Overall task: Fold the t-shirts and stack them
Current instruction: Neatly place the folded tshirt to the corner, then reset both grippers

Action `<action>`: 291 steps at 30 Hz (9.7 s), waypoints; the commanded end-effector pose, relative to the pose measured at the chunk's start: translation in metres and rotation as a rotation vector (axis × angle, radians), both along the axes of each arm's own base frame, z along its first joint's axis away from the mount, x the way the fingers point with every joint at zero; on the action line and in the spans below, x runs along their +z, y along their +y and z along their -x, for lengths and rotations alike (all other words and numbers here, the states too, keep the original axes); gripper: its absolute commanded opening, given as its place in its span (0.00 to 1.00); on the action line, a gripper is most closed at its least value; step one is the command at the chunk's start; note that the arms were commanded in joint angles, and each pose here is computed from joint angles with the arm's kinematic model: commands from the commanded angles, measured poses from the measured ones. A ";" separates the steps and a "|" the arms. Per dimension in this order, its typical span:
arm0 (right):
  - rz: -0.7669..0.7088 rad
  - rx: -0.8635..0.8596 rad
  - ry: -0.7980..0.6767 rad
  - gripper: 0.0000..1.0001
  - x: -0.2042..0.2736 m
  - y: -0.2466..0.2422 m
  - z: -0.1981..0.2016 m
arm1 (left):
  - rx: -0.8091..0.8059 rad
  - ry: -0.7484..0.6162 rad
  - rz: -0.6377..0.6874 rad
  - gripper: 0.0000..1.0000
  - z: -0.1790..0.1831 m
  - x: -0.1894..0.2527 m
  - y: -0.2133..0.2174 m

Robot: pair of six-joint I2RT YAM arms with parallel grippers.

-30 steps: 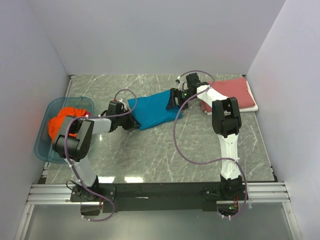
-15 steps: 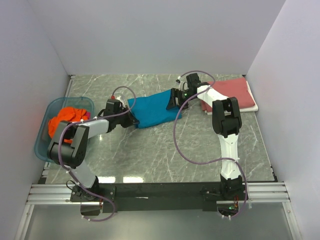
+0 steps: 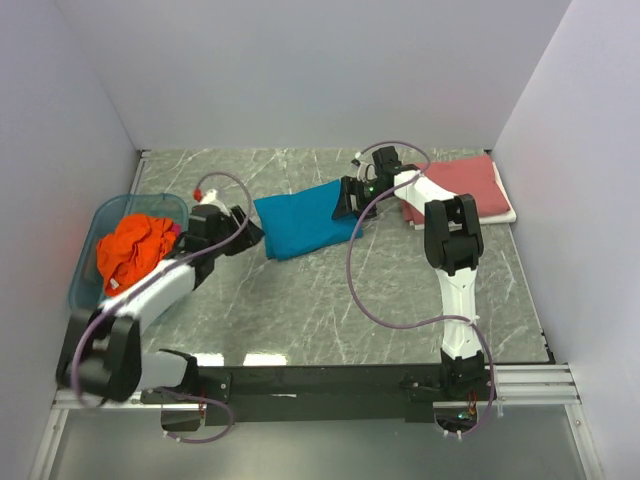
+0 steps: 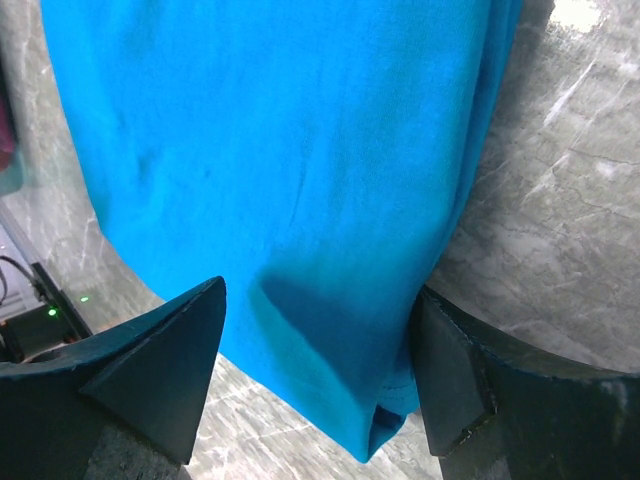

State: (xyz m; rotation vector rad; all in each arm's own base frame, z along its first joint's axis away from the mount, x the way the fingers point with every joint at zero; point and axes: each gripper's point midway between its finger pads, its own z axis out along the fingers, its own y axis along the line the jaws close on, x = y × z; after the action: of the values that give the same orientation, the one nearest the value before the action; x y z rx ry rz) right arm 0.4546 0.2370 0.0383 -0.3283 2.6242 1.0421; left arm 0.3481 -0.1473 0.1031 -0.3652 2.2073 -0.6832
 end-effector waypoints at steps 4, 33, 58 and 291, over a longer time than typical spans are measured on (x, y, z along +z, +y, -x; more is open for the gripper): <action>0.177 -0.004 0.024 0.79 -0.033 -0.009 0.009 | 0.127 -0.230 -0.095 0.67 0.016 0.081 0.042; 0.106 0.068 0.059 0.80 -0.034 0.040 -0.009 | 0.152 -0.459 -0.197 0.83 0.091 0.147 0.082; 0.235 0.037 -0.208 0.00 0.044 0.004 -0.039 | 0.142 -0.487 -0.188 0.84 0.096 0.152 0.080; 0.366 -1.054 -0.994 1.00 0.232 -0.289 0.169 | -0.034 -0.544 -0.272 1.00 0.100 0.156 0.066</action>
State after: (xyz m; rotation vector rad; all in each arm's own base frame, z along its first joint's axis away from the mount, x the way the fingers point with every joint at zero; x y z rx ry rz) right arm 0.2855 -0.0499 0.2622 0.3647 1.6545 -0.0216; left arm 0.2466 -0.0802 0.2516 -0.0242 1.7851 -0.4293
